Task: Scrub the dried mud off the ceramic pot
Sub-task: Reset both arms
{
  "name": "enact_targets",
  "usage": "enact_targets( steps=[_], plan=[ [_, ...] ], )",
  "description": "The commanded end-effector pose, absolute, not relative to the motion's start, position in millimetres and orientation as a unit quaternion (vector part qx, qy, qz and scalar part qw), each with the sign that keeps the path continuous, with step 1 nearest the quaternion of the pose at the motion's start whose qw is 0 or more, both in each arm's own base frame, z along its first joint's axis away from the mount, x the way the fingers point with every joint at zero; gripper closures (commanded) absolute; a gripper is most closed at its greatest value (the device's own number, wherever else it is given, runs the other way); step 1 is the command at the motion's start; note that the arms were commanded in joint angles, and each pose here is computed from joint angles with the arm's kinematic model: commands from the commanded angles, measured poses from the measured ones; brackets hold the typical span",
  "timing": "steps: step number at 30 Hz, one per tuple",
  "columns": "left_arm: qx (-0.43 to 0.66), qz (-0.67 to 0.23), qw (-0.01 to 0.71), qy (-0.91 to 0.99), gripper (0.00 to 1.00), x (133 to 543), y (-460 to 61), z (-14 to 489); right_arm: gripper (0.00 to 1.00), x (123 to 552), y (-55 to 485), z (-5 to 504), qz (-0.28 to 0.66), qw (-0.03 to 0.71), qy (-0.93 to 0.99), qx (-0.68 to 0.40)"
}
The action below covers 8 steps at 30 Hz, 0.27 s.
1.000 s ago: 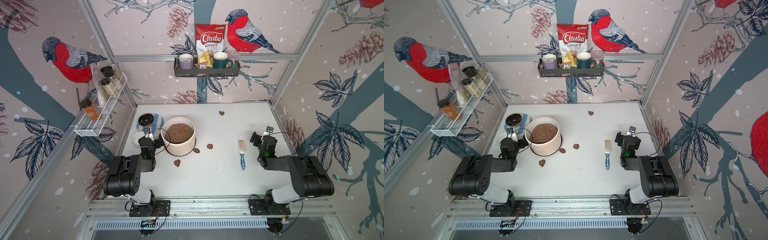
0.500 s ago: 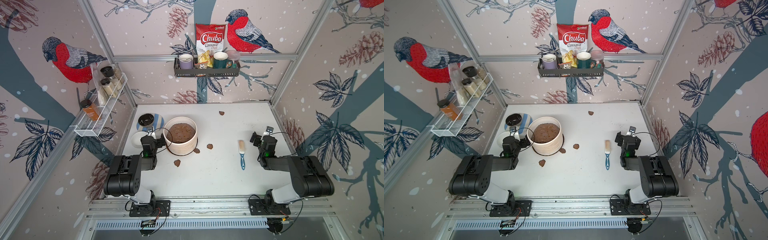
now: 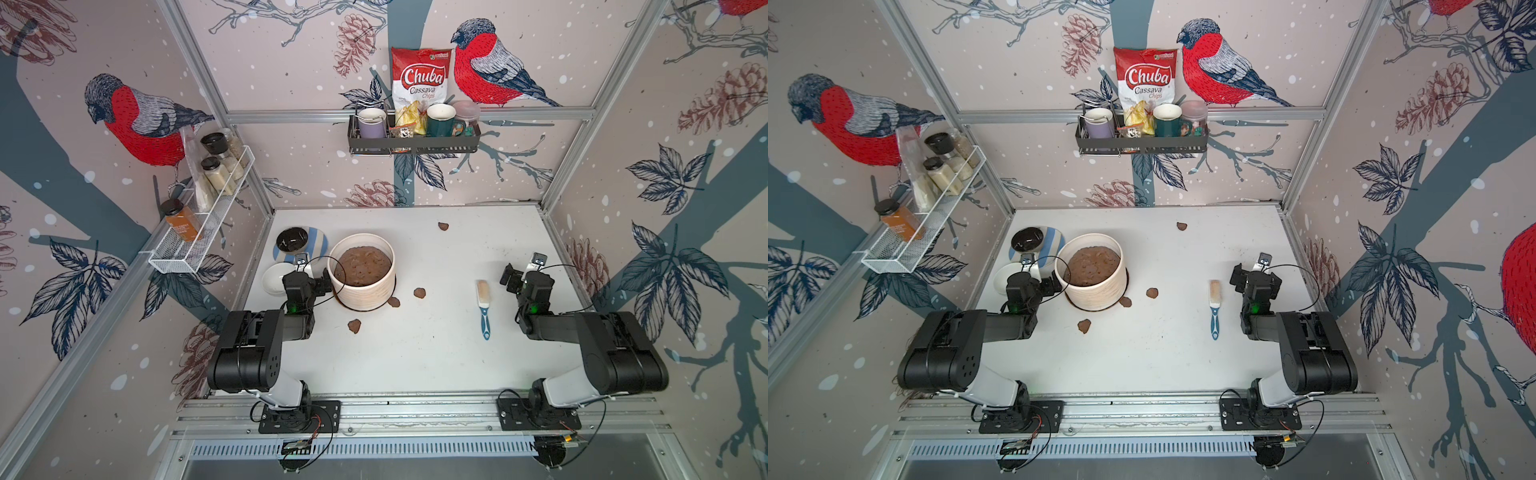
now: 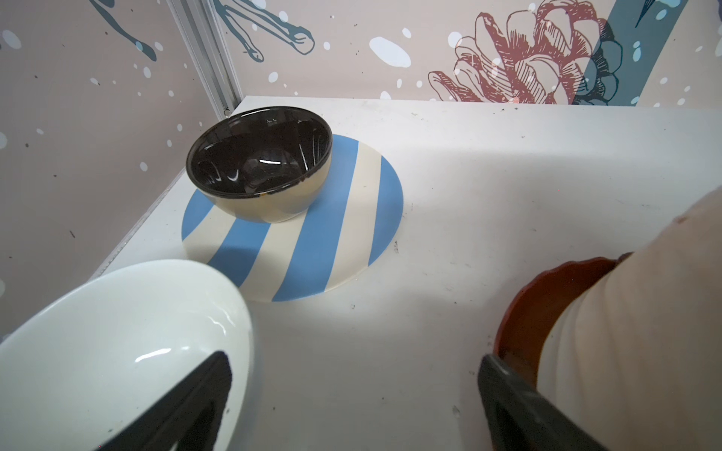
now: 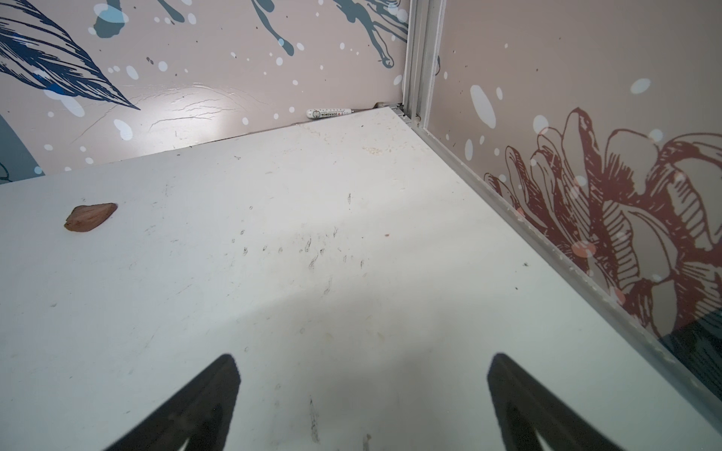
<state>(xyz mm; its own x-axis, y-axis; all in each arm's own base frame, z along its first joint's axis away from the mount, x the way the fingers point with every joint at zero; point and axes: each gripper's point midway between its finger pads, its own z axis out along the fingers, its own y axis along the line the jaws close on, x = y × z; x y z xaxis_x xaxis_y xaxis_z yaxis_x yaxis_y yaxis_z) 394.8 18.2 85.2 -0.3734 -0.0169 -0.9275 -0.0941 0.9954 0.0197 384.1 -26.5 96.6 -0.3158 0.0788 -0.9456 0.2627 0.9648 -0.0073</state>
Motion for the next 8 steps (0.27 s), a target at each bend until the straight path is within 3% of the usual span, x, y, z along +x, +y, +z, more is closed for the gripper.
enact_targets(
  steps=[1,8],
  plan=[
    [-0.013,0.031,0.565,0.824,0.01,399.1,10.5,91.3,0.01,385.8,-26.1,100.4,-0.079,0.58,0.804,0.105],
    [-0.013,0.032,0.567,0.823,0.01,397.3,10.6,91.0,0.01,385.8,-26.6,101.3,-0.079,0.581,0.803,0.106]
  ],
)
